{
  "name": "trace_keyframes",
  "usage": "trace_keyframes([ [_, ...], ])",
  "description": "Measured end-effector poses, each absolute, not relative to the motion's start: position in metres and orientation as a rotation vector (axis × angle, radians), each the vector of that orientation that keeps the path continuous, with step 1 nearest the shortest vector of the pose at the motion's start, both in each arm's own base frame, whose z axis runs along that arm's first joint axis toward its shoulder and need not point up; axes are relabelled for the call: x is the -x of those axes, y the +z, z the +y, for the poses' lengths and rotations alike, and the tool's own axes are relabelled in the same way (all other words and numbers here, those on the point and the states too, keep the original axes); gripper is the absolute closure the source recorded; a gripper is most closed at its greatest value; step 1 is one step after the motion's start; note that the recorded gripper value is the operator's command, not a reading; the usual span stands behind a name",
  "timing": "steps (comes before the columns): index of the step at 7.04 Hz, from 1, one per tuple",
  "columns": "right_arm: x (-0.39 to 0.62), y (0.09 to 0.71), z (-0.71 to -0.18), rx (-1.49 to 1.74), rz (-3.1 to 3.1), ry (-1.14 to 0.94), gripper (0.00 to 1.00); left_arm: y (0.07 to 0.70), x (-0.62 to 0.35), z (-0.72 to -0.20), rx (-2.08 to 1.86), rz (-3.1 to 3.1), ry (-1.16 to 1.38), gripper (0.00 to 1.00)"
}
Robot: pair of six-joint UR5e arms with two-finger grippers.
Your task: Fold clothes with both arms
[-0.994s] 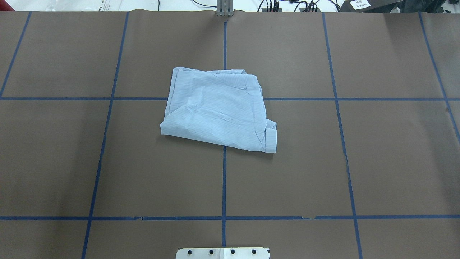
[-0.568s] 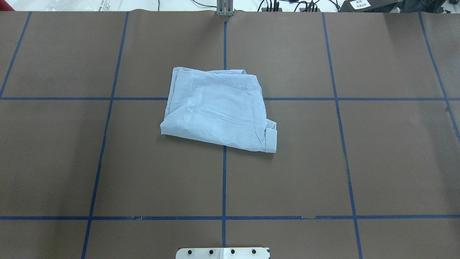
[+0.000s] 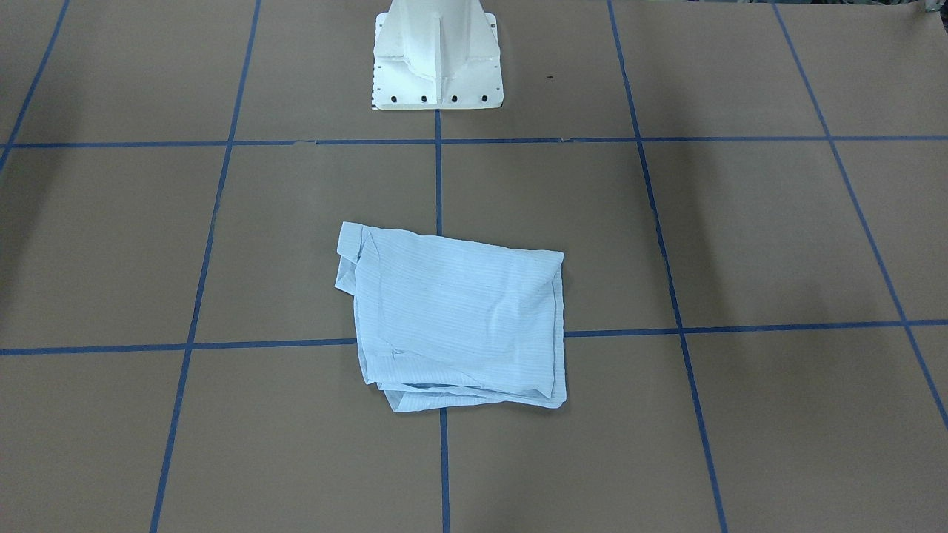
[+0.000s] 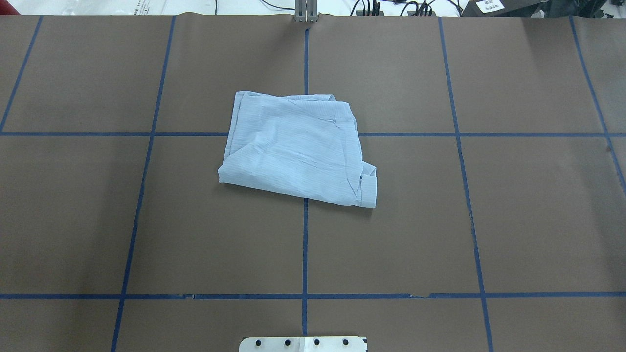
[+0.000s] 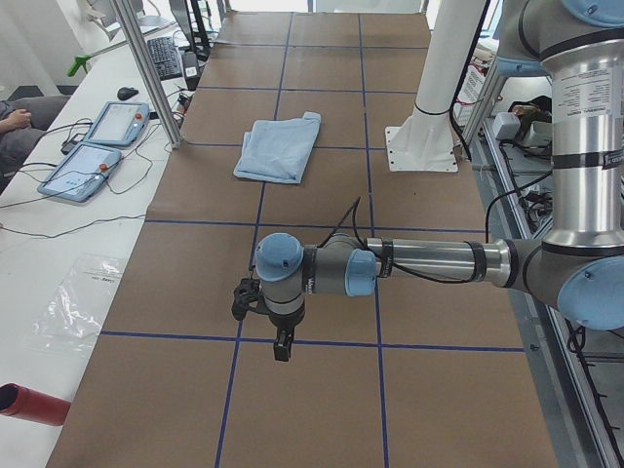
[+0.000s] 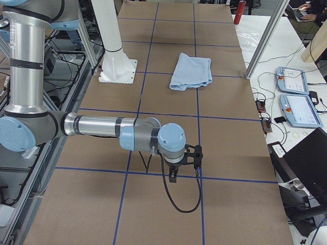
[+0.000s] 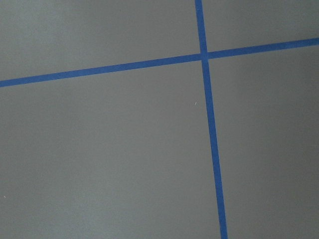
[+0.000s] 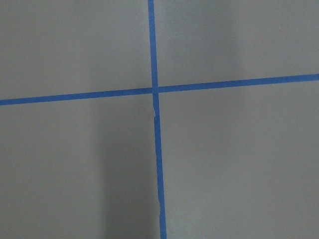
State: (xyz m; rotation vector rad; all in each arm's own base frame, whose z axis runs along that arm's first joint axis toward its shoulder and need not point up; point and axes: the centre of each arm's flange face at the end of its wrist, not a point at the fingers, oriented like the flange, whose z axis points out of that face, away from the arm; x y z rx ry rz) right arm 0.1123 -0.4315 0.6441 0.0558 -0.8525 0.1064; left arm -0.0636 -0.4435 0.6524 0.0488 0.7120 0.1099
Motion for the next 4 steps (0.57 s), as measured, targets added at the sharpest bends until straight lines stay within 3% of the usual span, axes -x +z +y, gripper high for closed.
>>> trace_keyframes([
  [4, -0.1131, 0.6494, -0.4300, -0.046, -0.839, 0.111, 0.00, 0.6529, 0.0634, -0.4422, -0.049, 0.716, 0.113, 0.00],
])
